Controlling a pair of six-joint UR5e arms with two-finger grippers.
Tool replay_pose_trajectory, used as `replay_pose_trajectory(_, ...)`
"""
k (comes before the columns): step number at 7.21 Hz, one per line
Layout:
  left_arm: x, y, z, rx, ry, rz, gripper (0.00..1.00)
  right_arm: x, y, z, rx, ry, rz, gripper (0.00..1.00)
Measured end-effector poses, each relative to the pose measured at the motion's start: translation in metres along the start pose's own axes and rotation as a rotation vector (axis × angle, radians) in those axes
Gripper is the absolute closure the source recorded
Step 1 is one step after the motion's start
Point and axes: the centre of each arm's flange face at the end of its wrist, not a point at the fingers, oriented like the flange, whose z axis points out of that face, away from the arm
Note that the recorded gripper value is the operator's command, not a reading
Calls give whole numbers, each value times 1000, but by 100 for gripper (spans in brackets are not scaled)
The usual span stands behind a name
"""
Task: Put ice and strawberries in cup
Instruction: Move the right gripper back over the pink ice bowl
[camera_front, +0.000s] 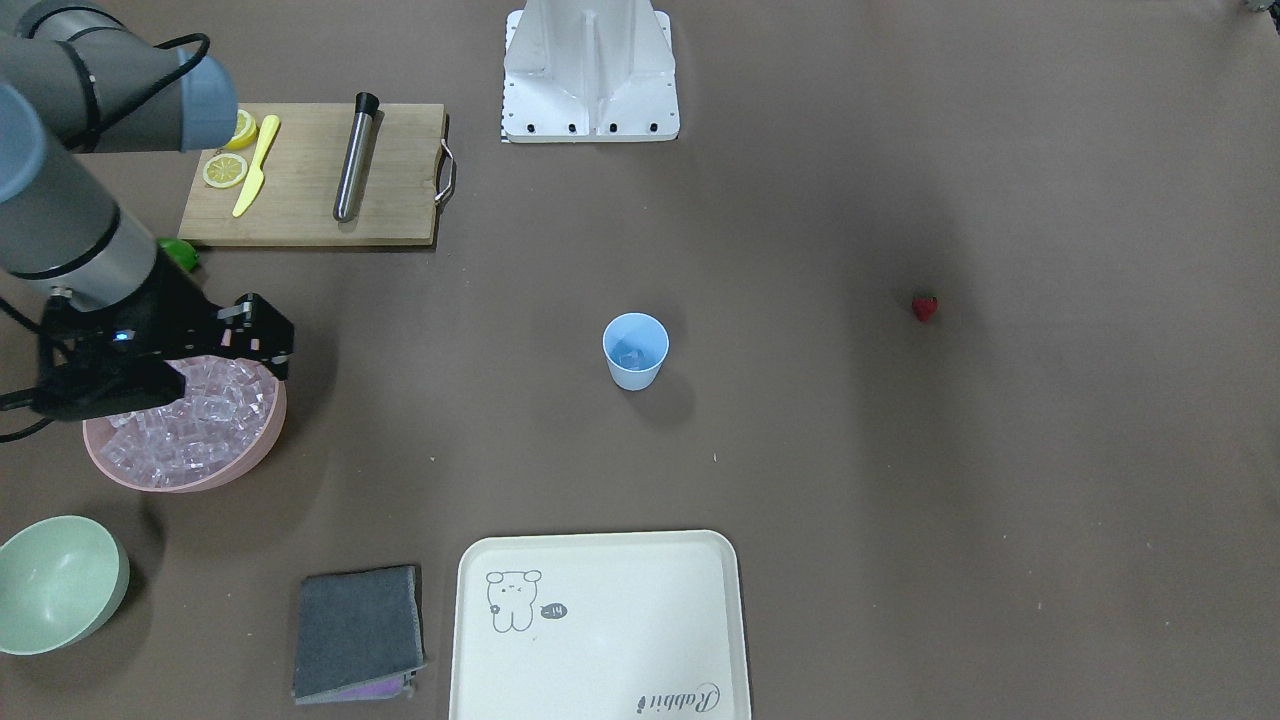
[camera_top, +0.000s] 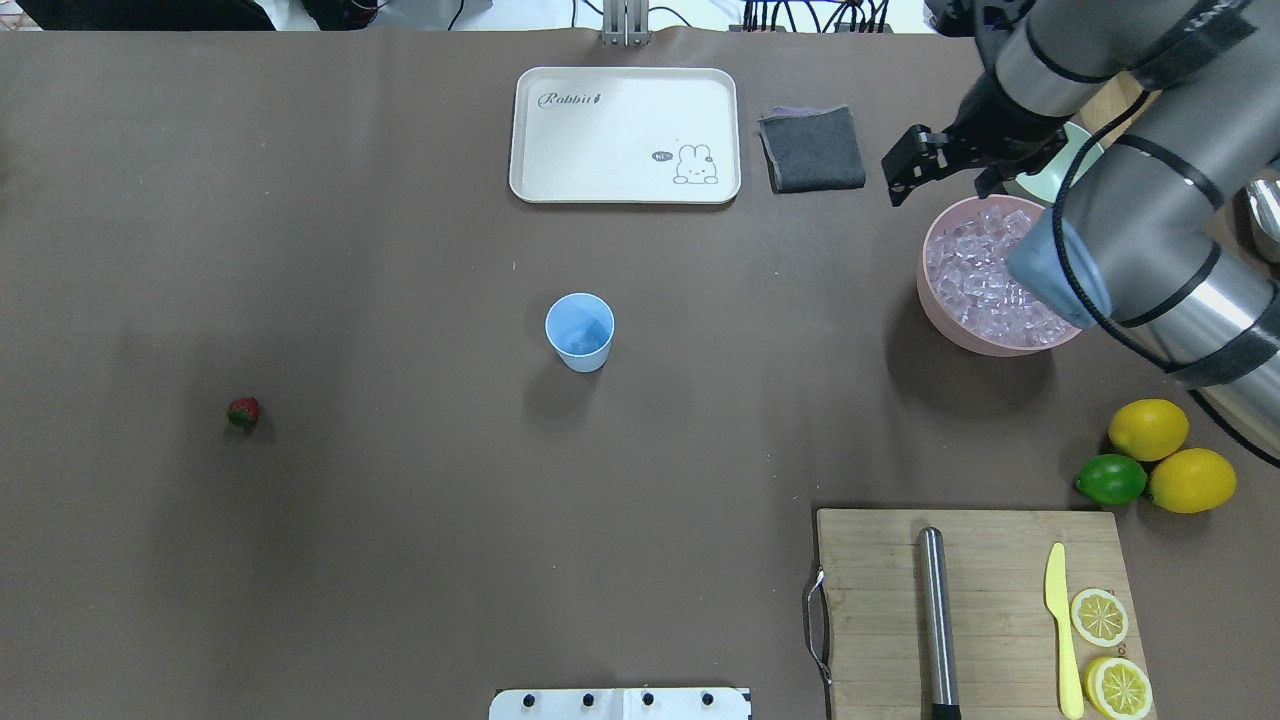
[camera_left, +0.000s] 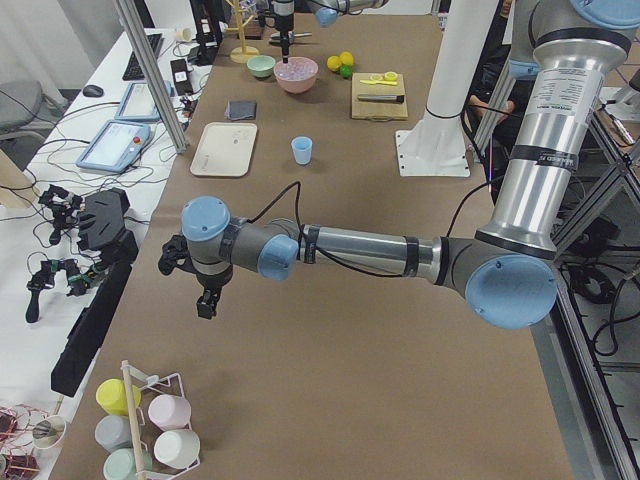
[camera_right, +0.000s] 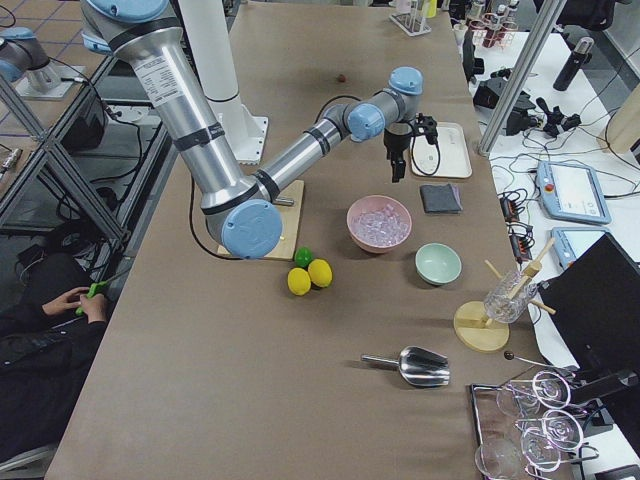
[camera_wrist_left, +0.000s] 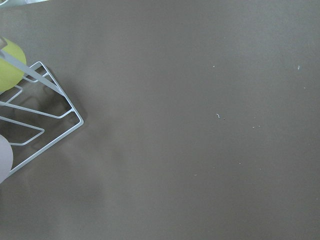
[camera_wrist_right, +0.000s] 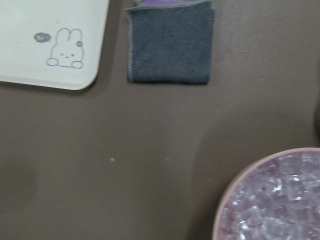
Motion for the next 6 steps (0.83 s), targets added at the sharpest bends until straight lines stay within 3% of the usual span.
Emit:
replay_pose_trajectory(2, -1, 1, 1, -2, 0, 0, 2, 40, -8, 4, -17, 35, 35, 2)
replay_pose_trajectory(3, -1, 2, 2, -3, 0, 0, 2, 55, -10, 7, -33, 55, 105, 2)
replay_pose_trajectory(6, -2, 4, 3, -1, 0, 2, 2, 86, -18, 31, -60, 121, 438, 13)
